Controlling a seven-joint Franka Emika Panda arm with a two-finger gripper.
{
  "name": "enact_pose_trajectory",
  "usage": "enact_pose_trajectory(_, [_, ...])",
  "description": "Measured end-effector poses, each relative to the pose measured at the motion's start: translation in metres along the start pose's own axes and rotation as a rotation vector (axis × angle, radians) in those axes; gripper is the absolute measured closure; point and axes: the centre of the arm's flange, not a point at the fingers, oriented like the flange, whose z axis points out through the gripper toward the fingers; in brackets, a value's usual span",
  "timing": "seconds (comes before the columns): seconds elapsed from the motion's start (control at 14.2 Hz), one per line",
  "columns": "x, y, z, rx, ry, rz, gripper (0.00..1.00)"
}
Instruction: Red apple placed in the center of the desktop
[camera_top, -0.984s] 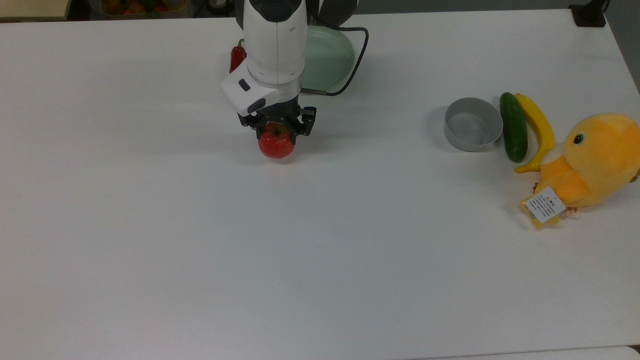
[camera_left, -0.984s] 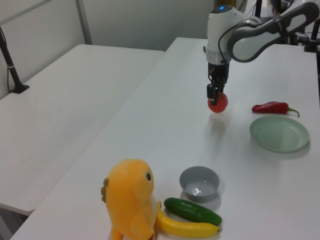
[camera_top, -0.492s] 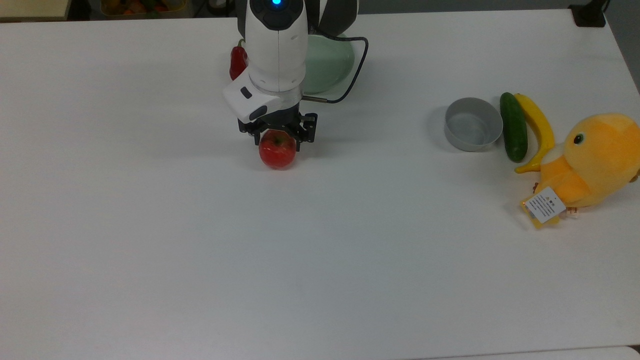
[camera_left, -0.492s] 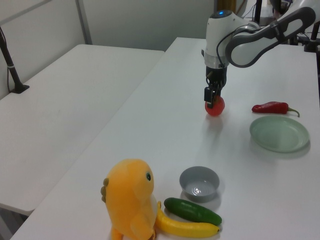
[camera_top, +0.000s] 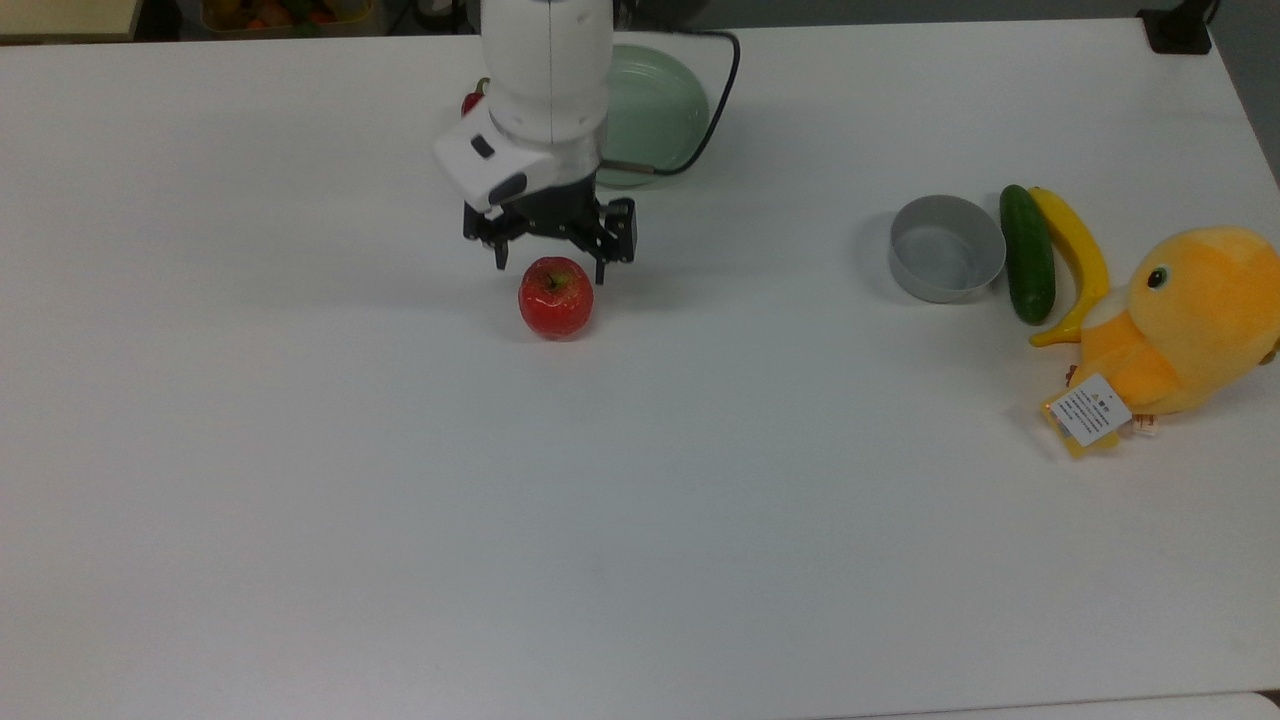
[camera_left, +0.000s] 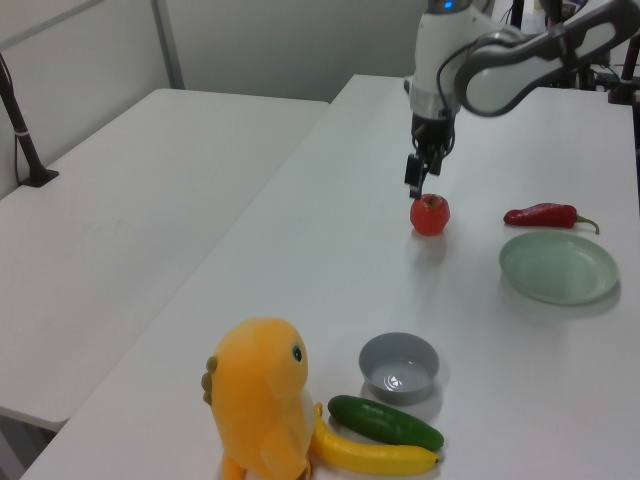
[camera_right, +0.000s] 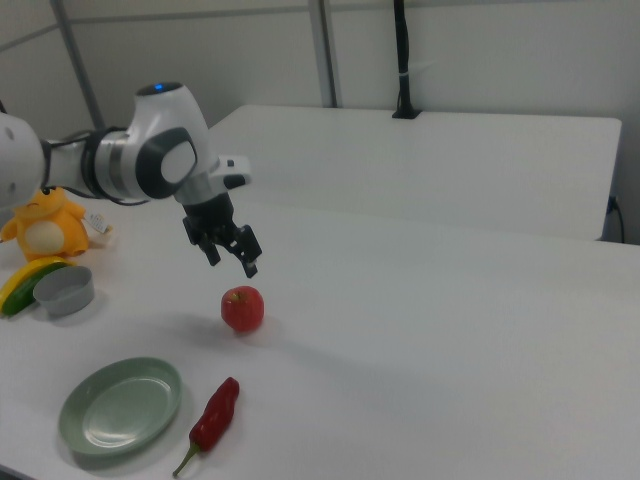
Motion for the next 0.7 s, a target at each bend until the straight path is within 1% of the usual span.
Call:
enact_pose_trajectory(0.21, [-0.013, 0.010, -0.059, 0.001, 0.009, 0.012, 0.00])
enact_pose_trajectory(0.28, [-0.020, 0.014, -0.075, -0.003, -0.008, 0.015, 0.00])
enact_pose_trajectory(0.35, [-0.029, 0.016, -0.091, 0.011, -0.031, 0.026, 0.00])
enact_pose_trajectory(0.49, [-0.040, 0.015, -0.113, 0.058, -0.039, 0.043, 0.00])
enact_pose_trajectory(0.7, [-0.049, 0.011, -0.119, 0.091, -0.043, 0.050, 0.00])
